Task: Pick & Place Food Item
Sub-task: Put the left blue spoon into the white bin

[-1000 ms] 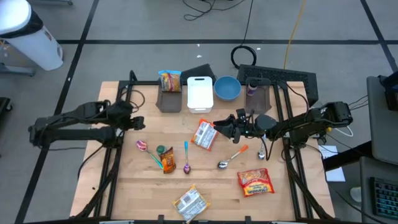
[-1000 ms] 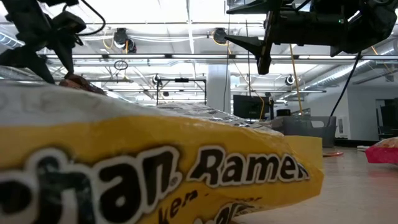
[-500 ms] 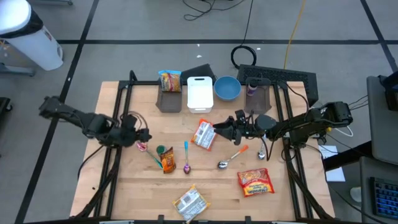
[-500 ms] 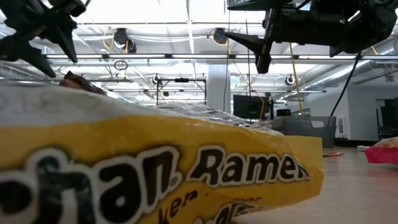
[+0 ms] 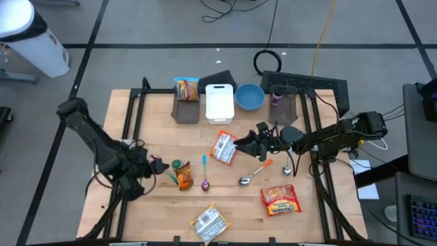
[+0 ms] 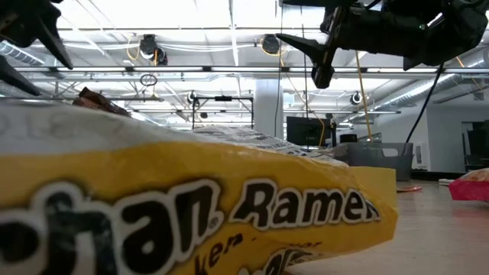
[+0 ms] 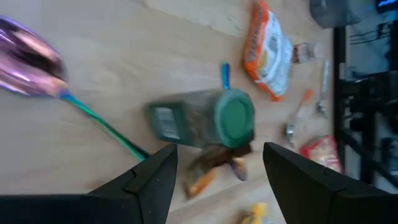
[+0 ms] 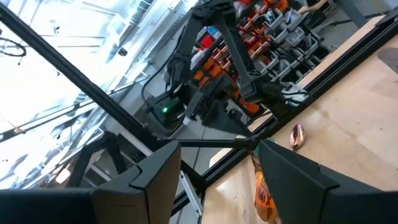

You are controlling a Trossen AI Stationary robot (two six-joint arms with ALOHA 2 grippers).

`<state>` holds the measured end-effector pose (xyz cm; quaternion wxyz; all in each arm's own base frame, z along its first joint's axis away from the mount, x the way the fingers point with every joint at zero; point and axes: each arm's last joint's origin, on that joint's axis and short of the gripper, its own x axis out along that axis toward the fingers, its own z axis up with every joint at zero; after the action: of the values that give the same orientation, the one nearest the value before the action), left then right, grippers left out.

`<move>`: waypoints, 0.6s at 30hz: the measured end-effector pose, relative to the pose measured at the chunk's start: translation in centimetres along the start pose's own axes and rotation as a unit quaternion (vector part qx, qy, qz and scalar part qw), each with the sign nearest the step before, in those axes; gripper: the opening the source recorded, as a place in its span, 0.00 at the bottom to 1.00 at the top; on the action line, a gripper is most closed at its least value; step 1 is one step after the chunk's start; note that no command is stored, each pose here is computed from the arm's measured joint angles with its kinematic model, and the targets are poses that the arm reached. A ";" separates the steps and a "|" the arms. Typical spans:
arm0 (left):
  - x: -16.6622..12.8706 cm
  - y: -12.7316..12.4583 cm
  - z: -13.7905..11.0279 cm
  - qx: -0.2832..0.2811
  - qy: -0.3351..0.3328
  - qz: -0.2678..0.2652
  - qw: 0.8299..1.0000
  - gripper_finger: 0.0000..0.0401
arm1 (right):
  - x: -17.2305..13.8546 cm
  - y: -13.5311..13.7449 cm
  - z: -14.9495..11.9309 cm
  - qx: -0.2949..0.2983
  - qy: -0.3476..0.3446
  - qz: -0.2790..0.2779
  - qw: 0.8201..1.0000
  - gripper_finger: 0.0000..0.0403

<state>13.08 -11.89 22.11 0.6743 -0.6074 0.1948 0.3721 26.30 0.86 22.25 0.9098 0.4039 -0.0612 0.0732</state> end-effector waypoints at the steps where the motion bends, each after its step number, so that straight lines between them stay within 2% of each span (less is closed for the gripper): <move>1: 0.3 0.0 -0.3 0.001 -0.006 -0.002 1.000 0.61 | 0.0 0.0 0.0 0.004 0.000 0.000 1.000 0.53; 5: 1.1 0.1 -0.2 0.013 -0.038 0.016 0.999 0.61 | 0.0 0.0 0.0 0.020 0.000 0.000 1.000 0.53; 10: 1.0 0.1 1.1 0.017 -0.087 0.008 0.996 0.61 | 0.0 0.1 -0.1 0.041 0.018 0.015 0.999 0.53; 18: 0.3 0.2 3.5 0.001 -0.092 0.055 0.994 0.61 | 0.0 0.1 -0.1 0.059 0.017 0.014 0.998 0.53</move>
<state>12.46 -8.46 22.45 0.6688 -0.5580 0.1654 0.4626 26.28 0.96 22.25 0.8840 0.4550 -0.0469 0.0959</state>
